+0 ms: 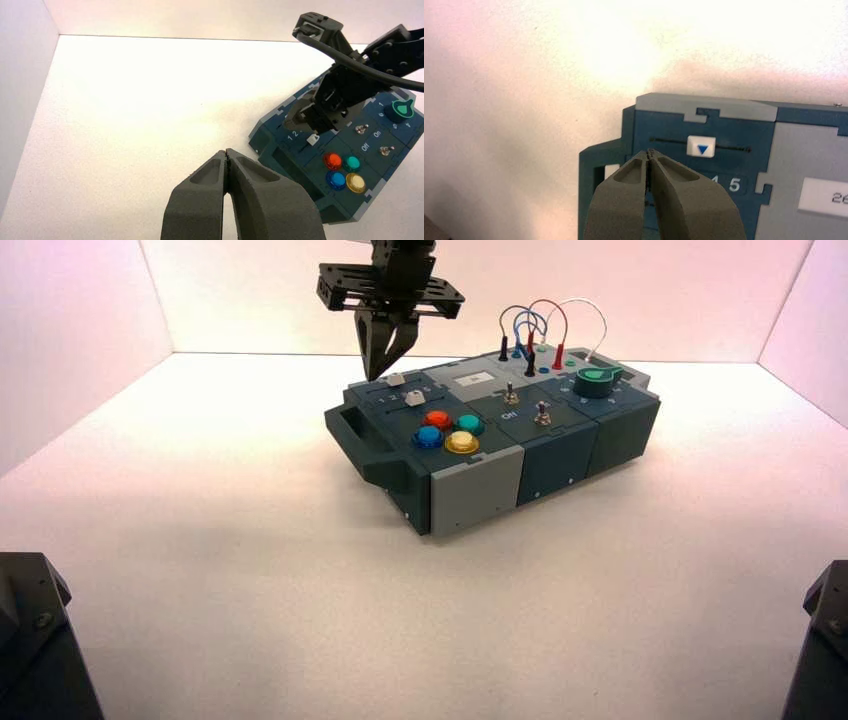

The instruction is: Move the top slider to position 5.

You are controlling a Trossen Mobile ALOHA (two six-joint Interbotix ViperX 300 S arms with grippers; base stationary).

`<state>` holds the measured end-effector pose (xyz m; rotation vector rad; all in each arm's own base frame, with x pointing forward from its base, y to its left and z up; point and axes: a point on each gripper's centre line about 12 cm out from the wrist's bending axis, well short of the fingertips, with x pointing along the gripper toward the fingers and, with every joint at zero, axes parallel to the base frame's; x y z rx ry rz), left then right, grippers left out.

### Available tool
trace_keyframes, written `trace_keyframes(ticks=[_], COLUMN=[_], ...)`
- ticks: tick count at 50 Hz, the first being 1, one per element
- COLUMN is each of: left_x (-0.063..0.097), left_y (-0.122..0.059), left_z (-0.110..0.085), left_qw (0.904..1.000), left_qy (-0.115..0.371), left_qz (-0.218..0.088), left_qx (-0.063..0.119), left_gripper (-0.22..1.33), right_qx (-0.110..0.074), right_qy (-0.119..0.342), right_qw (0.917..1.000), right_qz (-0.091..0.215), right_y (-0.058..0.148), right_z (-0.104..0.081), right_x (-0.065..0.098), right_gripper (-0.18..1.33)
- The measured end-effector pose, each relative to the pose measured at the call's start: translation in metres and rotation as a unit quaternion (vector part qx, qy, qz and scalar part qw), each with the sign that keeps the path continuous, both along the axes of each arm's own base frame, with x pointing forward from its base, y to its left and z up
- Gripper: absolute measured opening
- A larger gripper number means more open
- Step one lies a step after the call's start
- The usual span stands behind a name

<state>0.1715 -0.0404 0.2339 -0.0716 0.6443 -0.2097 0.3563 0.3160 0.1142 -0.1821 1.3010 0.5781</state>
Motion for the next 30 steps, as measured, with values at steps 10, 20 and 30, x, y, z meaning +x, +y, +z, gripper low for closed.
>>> trace_keyframes(ticks=[10,20,30], left_x=[-0.001,-0.001,-0.001], left_y=[0.0,0.0,0.0], left_z=[0.001,0.002,0.002], left_qw=[1.0,1.0,1.0], left_qy=[-0.003,-0.005,-0.005], left_qz=[-0.001,-0.001,-0.001], left_qx=[-0.001,-0.001,-0.001], left_gripper=[-0.17,-0.17,-0.17], right_qx=[0.001,0.0,-0.002], right_qy=[0.003,0.004,0.009], right_qw=[0.9998,0.9995,0.9994], right_qz=[-0.018,-0.032,-0.033], right_y=[-0.006,-0.015,-0.014], right_z=[-0.002,-0.003,-0.009], right_x=[0.008,0.016,0.015], right_gripper=[-0.14,-0.14,-0.14])
